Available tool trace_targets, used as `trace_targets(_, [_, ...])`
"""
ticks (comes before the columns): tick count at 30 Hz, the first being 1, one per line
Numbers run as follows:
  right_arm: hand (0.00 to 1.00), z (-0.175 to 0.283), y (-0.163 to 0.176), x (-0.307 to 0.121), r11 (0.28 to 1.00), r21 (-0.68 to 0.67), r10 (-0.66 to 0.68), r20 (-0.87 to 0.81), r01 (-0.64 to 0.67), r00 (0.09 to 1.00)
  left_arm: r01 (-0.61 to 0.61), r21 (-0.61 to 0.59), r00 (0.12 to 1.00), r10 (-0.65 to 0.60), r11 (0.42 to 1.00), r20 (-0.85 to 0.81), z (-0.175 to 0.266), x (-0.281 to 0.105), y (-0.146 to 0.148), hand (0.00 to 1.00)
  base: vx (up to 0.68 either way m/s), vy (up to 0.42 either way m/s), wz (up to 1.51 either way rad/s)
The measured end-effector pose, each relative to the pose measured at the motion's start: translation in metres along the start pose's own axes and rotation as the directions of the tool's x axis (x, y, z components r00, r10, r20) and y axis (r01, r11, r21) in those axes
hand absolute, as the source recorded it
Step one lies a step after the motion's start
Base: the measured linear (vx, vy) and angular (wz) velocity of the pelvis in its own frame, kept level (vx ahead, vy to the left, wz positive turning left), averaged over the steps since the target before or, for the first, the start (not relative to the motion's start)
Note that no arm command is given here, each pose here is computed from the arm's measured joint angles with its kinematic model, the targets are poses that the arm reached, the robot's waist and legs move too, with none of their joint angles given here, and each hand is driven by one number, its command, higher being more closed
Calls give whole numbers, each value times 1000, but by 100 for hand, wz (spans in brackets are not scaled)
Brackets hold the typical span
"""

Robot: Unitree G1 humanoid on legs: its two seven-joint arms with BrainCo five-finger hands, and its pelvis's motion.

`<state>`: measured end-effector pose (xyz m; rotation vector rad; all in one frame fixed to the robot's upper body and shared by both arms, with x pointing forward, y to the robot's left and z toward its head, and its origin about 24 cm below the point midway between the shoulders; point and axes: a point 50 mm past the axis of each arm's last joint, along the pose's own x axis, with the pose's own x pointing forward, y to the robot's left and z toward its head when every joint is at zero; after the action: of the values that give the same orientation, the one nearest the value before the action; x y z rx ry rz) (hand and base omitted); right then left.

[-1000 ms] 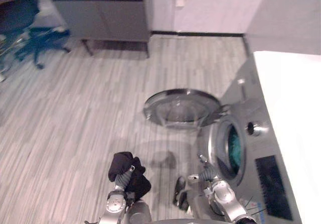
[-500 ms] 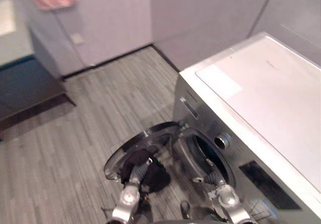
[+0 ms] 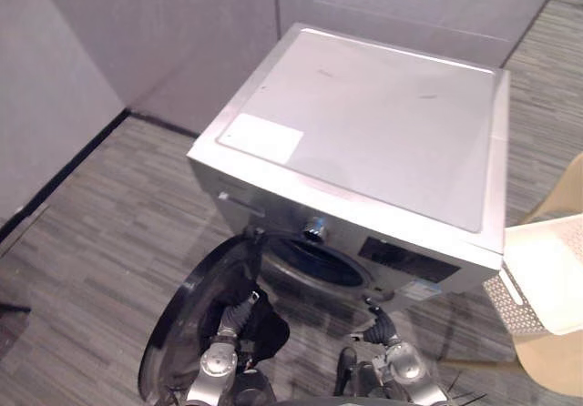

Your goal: Pick up the laundry basket with both hands and put the clothes into the washing machine.

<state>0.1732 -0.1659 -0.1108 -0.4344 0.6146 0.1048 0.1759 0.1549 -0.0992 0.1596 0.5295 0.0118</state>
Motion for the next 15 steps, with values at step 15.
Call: trace_targets(15, [0,58,-38,29,984,88,-167,143,156,975,-40,-97,932,72,994,356,102,23,6,100,-67,86,-44])
